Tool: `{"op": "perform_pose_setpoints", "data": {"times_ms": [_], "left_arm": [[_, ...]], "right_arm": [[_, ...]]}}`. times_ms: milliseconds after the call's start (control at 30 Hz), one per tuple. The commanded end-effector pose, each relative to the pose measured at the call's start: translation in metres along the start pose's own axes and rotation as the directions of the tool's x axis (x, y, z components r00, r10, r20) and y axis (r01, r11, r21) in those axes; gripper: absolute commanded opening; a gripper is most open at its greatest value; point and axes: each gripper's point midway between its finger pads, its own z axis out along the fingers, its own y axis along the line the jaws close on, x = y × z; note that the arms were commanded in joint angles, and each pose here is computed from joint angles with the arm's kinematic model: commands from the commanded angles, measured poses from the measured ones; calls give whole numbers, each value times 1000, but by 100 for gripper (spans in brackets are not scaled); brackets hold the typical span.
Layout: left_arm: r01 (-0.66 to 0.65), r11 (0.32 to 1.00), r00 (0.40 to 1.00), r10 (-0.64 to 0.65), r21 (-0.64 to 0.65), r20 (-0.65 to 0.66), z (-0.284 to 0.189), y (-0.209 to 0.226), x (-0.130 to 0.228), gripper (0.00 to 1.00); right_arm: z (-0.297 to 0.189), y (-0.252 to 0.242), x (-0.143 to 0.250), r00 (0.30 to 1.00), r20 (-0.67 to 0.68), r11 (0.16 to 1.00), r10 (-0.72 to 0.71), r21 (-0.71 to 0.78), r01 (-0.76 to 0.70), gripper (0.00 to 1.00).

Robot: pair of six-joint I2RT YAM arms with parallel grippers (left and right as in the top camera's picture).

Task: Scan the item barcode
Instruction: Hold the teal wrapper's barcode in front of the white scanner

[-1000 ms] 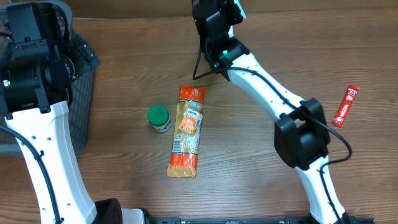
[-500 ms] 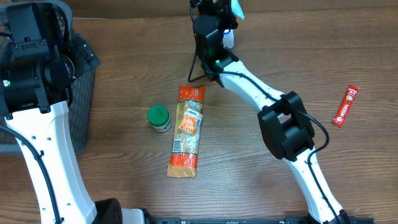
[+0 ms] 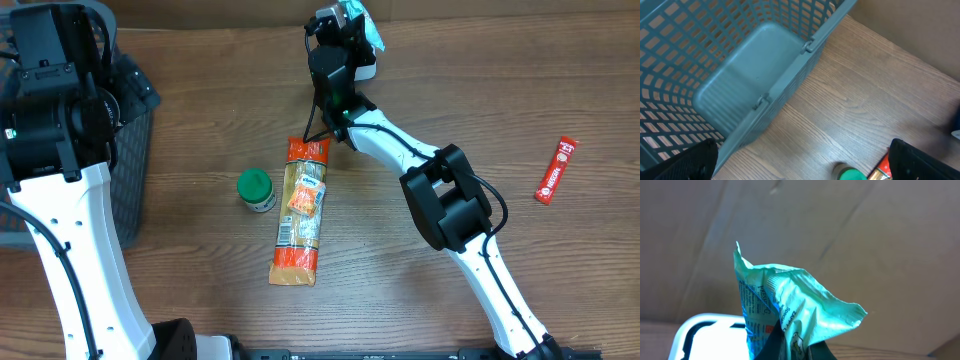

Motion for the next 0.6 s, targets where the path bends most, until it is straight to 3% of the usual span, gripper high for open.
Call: {"op": "perform_pose_setpoints", "data": {"times_ms": [0, 133, 367, 567], "left_arm": [[-4, 1000, 1000, 4, -13, 10, 0, 3, -3, 100], [-3, 1000, 1000, 4, -12, 10, 0, 2, -3, 100], [-3, 1000, 1000, 4, -12, 10, 0, 2, -3, 99], [-3, 1000, 1000, 4, -12, 10, 0, 2, -3, 100]], "right_arm": [[-7, -29, -30, 996, 21, 992, 86, 94, -88, 3], [-23, -44, -64, 1000, 11, 997, 28, 74, -29, 3], [-50, -59, -94, 988, -63, 982, -138, -139, 129, 3], [-84, -89, -77, 960, -257, 943, -114, -333, 23, 3]]}}
